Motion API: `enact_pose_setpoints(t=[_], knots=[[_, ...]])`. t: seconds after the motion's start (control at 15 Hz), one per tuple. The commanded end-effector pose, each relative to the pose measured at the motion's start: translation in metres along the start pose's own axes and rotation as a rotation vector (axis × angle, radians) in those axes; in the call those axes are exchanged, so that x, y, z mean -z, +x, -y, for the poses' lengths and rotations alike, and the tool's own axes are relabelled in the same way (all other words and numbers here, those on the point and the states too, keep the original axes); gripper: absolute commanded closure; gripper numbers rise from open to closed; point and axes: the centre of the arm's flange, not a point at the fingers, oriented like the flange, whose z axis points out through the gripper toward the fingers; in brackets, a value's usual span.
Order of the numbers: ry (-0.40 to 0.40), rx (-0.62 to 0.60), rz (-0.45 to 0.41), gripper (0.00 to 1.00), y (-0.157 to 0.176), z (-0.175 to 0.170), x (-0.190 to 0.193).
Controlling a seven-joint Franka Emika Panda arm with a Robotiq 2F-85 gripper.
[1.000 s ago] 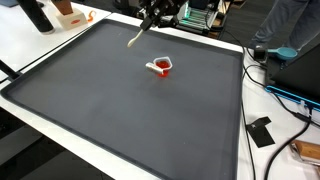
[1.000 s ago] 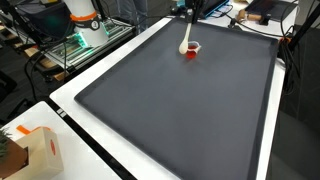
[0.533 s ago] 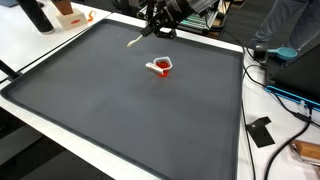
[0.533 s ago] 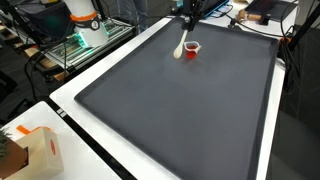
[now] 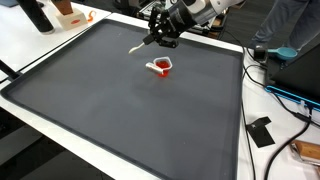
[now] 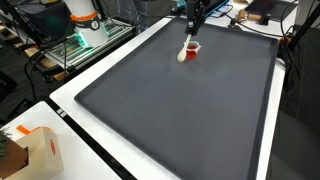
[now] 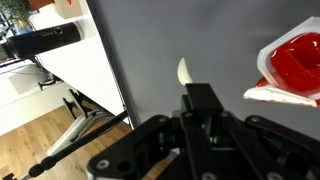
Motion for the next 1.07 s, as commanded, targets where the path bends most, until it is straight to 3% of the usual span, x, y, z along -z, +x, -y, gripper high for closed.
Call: enact_pose_setpoints(t=[0.0, 0.27, 1.0], knots=[[-0.009, -0.008, -0.017, 0.97, 0.004, 0.004, -0.008], [0.013, -0.001, -0.006, 0.97, 0.006, 0.001, -0.011], [0.181, 0.005, -0.018, 0.97, 0.029, -0.038, -0.016]])
